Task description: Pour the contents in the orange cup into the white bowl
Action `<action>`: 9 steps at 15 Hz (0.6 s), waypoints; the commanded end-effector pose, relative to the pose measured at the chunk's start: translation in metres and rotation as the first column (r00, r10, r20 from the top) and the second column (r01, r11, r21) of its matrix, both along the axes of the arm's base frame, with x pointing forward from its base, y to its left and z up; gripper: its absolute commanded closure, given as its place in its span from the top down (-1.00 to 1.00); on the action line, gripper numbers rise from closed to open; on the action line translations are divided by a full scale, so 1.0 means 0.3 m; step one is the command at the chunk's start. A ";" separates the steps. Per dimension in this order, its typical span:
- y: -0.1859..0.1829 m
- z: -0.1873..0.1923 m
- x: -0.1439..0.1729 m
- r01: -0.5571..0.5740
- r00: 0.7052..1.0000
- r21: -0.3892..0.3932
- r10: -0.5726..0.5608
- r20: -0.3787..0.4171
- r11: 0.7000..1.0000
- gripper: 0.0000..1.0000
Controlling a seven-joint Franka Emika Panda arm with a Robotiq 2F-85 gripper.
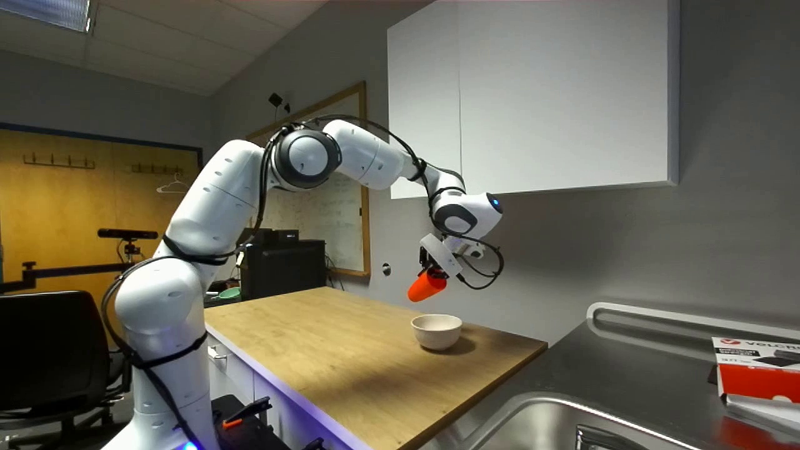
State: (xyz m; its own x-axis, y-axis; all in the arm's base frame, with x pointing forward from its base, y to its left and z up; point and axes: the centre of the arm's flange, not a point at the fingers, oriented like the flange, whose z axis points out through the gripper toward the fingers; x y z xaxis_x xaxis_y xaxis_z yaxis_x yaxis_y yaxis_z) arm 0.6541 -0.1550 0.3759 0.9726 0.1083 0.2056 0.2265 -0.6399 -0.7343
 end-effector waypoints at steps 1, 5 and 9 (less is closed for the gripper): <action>-0.035 -0.074 0.019 -0.010 1.000 0.131 0.009 0.006 0.991 -0.96; -0.066 -0.174 -0.001 0.001 1.000 0.250 0.001 -0.010 0.968 -0.96; -0.123 -0.232 -0.031 0.022 1.000 0.369 -0.019 -0.011 0.929 -0.96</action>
